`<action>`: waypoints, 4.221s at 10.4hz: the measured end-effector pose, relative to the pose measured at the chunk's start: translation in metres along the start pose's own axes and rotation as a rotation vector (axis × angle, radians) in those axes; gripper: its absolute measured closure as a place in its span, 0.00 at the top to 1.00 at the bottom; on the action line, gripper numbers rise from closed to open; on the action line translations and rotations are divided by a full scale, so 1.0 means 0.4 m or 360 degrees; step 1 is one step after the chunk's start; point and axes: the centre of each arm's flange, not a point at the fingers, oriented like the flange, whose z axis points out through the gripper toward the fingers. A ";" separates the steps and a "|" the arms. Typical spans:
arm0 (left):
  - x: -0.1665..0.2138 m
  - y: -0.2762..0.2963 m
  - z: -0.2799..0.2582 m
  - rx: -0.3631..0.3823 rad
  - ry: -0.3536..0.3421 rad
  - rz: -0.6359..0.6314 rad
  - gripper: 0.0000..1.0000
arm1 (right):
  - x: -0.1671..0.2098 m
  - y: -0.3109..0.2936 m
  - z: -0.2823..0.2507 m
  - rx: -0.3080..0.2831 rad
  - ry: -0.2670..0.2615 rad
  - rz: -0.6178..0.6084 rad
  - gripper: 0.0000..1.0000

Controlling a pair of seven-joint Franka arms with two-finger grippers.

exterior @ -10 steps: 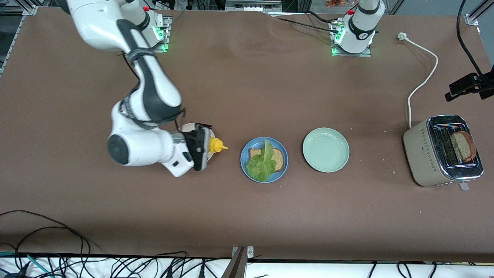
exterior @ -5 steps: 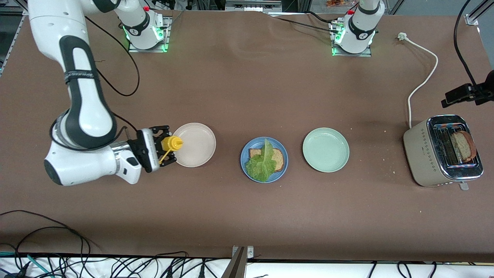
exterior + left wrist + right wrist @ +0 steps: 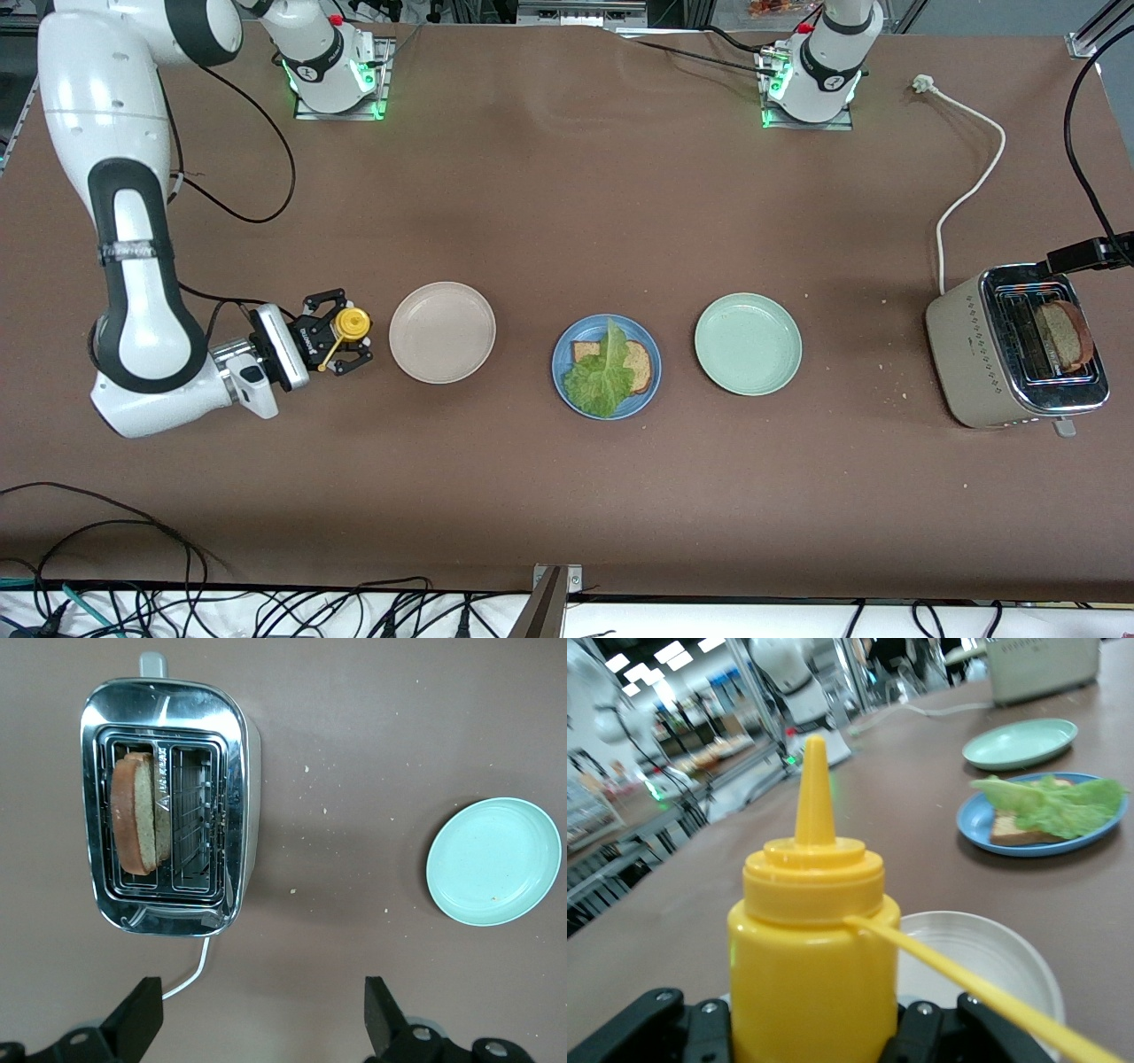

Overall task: Make sandwich in blue plate with both arms
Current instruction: 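Set the bottle down while the left gripper lowers onto the toast, then open the right gripper and withdraw while the left gripper grasps the toast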

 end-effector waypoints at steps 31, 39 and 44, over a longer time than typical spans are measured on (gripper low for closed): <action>0.168 -0.267 0.329 0.0251 -0.0079 0.0161 0.09 | -0.421 -0.147 -0.153 -0.0091 0.0205 -0.0043 1.00; 0.044 -0.179 0.025 0.0274 0.0003 0.0296 0.09 | -0.240 -0.183 -0.328 -0.0185 -0.0098 0.1104 1.00; 0.025 -0.116 -0.064 0.0241 0.0024 0.0342 0.09 | 0.016 -0.163 -0.338 -0.0363 -0.0407 0.1858 1.00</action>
